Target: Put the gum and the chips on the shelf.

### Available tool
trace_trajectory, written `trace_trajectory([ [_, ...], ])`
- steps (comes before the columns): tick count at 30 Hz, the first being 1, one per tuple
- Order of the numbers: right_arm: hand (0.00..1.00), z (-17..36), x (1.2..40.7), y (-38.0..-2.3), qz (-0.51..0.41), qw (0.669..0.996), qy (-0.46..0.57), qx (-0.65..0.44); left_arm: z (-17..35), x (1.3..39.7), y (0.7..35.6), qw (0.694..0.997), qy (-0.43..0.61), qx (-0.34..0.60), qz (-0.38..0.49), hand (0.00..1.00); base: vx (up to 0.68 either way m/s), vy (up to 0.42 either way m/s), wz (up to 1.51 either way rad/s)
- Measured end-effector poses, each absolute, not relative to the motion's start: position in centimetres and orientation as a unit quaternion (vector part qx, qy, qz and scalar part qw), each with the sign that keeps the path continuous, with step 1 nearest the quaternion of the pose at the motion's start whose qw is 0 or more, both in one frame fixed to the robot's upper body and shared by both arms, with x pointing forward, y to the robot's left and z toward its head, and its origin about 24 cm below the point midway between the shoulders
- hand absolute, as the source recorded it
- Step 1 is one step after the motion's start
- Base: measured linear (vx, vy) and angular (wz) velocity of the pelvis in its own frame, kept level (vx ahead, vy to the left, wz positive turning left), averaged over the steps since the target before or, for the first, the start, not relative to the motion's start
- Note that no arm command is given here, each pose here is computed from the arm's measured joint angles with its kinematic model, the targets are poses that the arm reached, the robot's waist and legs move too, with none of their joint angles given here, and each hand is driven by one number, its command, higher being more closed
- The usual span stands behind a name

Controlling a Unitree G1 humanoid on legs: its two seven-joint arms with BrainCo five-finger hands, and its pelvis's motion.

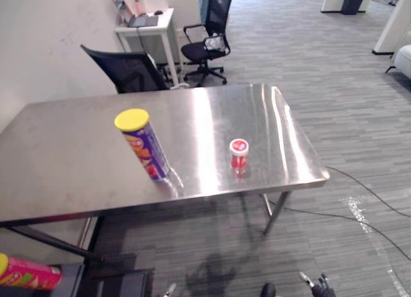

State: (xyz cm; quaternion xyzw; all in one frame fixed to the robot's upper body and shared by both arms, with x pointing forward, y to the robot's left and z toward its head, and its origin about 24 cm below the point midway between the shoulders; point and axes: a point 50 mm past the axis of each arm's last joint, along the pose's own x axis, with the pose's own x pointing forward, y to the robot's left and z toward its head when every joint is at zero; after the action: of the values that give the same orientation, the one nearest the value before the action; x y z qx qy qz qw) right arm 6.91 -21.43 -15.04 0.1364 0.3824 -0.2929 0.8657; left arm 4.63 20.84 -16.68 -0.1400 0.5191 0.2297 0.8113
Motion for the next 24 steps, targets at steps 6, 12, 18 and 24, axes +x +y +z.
trace_trajectory([
  [6, 0.00, -15.2, 6.2, -21.8, -0.319, 0.853, 0.390, 0.134, -16.6, 4.7, 20.9, 0.815, 0.516, -0.131, 0.229, 0.00, 0.08, 0.052, 0.12],
  [12, 0.00, -15.1, 6.6, -22.1, -0.340, 0.846, 0.389, 0.132, -16.5, 4.7, 21.3, 0.818, 0.514, -0.115, 0.232, 0.00, 0.08, 0.069, 0.02],
  [18, 0.00, -14.4, 6.2, -25.1, -0.469, 0.795, 0.353, 0.152, -16.3, 4.8, 22.1, 0.816, 0.513, -0.102, 0.245, 0.00, 0.02, 0.054, 0.03],
  [24, 0.00, -9.4, 8.3, -33.2, -0.604, 0.760, 0.188, 0.146, -16.0, 4.8, 22.8, 0.820, 0.500, -0.099, 0.263, 0.00, -0.04, 0.020, -0.06],
])
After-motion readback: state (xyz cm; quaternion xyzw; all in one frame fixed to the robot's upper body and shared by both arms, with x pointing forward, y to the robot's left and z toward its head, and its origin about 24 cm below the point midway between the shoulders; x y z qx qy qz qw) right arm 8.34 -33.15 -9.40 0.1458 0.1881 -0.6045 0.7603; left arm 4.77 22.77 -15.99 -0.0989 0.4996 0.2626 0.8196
